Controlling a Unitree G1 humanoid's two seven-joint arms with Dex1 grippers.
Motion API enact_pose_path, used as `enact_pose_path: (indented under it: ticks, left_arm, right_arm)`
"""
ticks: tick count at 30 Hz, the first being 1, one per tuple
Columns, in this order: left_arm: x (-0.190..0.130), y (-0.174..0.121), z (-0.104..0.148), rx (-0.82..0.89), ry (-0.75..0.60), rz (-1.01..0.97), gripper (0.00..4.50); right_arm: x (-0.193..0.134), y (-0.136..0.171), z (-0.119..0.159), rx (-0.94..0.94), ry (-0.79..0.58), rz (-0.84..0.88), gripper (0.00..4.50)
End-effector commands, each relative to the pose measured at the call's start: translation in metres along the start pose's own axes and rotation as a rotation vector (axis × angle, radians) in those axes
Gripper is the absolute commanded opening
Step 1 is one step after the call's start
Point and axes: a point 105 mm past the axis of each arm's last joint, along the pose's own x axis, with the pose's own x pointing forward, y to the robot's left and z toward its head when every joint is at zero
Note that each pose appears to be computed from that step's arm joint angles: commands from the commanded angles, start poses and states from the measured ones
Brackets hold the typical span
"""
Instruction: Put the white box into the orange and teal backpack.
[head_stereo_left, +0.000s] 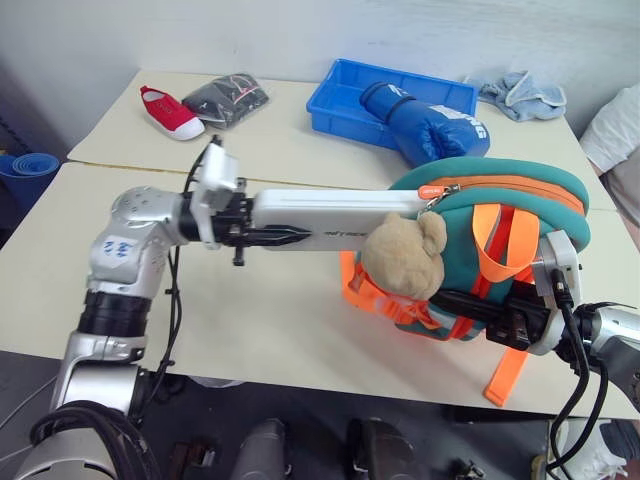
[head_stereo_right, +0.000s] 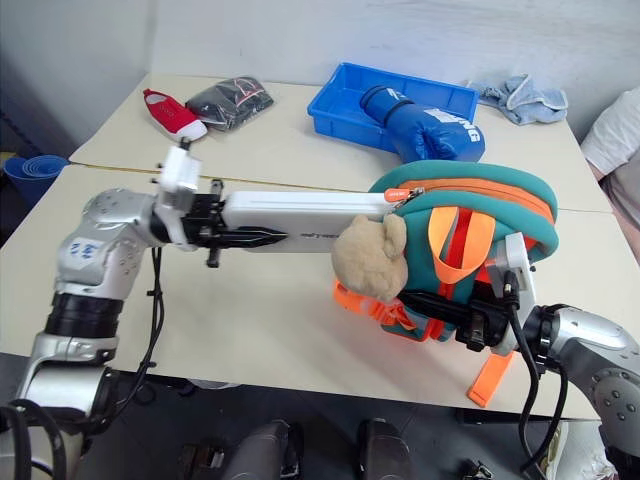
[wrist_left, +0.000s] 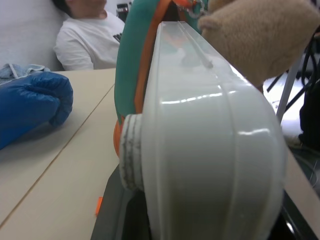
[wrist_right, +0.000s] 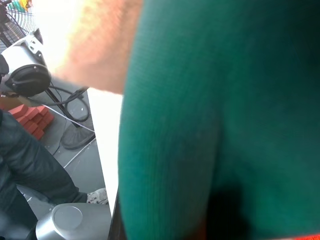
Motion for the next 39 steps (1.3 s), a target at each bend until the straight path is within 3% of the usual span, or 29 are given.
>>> enact_pose_path:
  ticks: [1,6,9,14,16,20,27,31,36,39]
  left_arm:
    - [0.059,-0.009,0.016,-0.004,-0.034,-0.162,1.24]
    - [0.128,-0.004,0.023,0.019,-0.041,-0.174,1.24]
    - [0.147,0.001,0.023,0.035,-0.055,-0.156,1.24]
    - [0.145,0.003,0.031,-0.002,-0.16,-0.147,2.78]
    - [0.131,0.005,0.032,0.004,-0.19,-0.142,3.36]
    - [0.074,0.015,0.014,0.055,-0.152,-0.168,4.46]
    - [0.02,0.019,0.004,0.08,-0.092,-0.155,4.46]
    - [0.016,0.013,0.011,0.098,-0.134,-0.136,4.46]
    - [0.017,-0.001,0.035,0.064,-0.29,-0.089,4.46]
    - [0.02,0.0,0.031,0.052,-0.282,-0.02,4.46]
  right_arm:
    - [0.004,0.007,0.007,-0.046,-0.014,0.035,0.05]
    - [0.007,0.009,0.007,-0.06,-0.01,0.046,0.05]
    - [0.009,0.01,0.007,-0.066,-0.014,0.044,0.05]
    - [0.014,0.011,0.009,-0.071,-0.029,0.025,0.0]
    - [0.015,0.01,0.01,-0.073,-0.039,0.009,0.0]
    - [0.017,0.007,0.013,-0.077,-0.061,-0.028,0.0]
    - [0.019,0.005,0.014,-0.079,-0.068,-0.036,0.0]
    - [0.021,0.004,0.014,-0.076,-0.067,-0.029,0.0]
    - [0.023,0.004,0.014,-0.076,-0.055,-0.017,0.0]
    - [0.024,0.002,0.014,-0.07,-0.057,-0.02,0.0]
